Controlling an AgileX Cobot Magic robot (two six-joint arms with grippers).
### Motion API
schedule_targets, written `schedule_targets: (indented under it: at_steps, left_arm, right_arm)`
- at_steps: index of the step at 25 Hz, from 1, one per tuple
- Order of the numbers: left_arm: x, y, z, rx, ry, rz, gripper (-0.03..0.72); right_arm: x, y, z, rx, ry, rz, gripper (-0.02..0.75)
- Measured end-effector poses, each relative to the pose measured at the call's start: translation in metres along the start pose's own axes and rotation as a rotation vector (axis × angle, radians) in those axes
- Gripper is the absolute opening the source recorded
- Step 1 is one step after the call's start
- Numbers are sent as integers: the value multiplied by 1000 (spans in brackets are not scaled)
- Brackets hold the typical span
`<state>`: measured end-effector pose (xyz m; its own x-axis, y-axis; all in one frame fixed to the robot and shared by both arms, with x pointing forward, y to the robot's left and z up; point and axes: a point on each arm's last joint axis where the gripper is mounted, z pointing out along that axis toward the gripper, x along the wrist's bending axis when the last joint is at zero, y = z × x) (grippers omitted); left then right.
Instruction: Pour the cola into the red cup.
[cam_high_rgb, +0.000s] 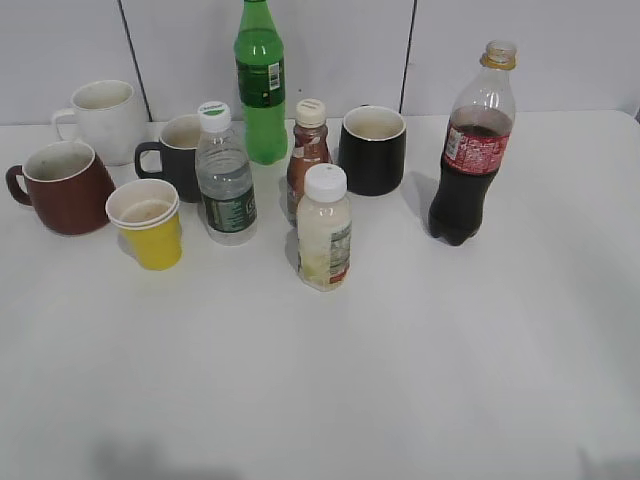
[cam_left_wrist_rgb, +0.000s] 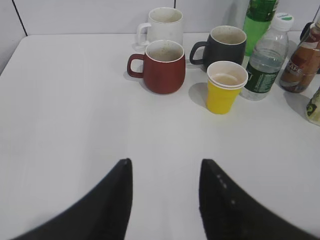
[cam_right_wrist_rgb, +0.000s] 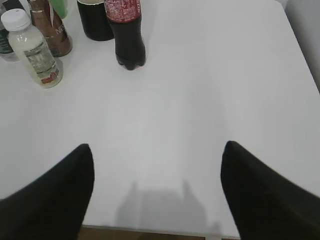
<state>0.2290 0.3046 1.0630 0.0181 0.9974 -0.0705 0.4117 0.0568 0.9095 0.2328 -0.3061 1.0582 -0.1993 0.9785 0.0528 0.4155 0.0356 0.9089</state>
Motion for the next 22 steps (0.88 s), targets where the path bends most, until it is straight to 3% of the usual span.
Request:
schedule_targets:
  at_steps: [11,15,17,19,22]
  left_arm:
    - [0,2,0,-9,-2,0,289]
    - [-1,40,12,-221,24,45,235]
    - [-1,65,34,-317,54,124,216]
    - [-5,80,69,-330,41,175,209]
    - [-11,90,133,-302,-21,81,209]
  right_arm:
    - [0,0,0,0,3,2,592]
    - [0,0,0,0,3,2,592]
    - [0,0,0,0,3,2,592]
    - [1,0,0,1,6,4,592]
    - [1,0,0,1,7,4,592]
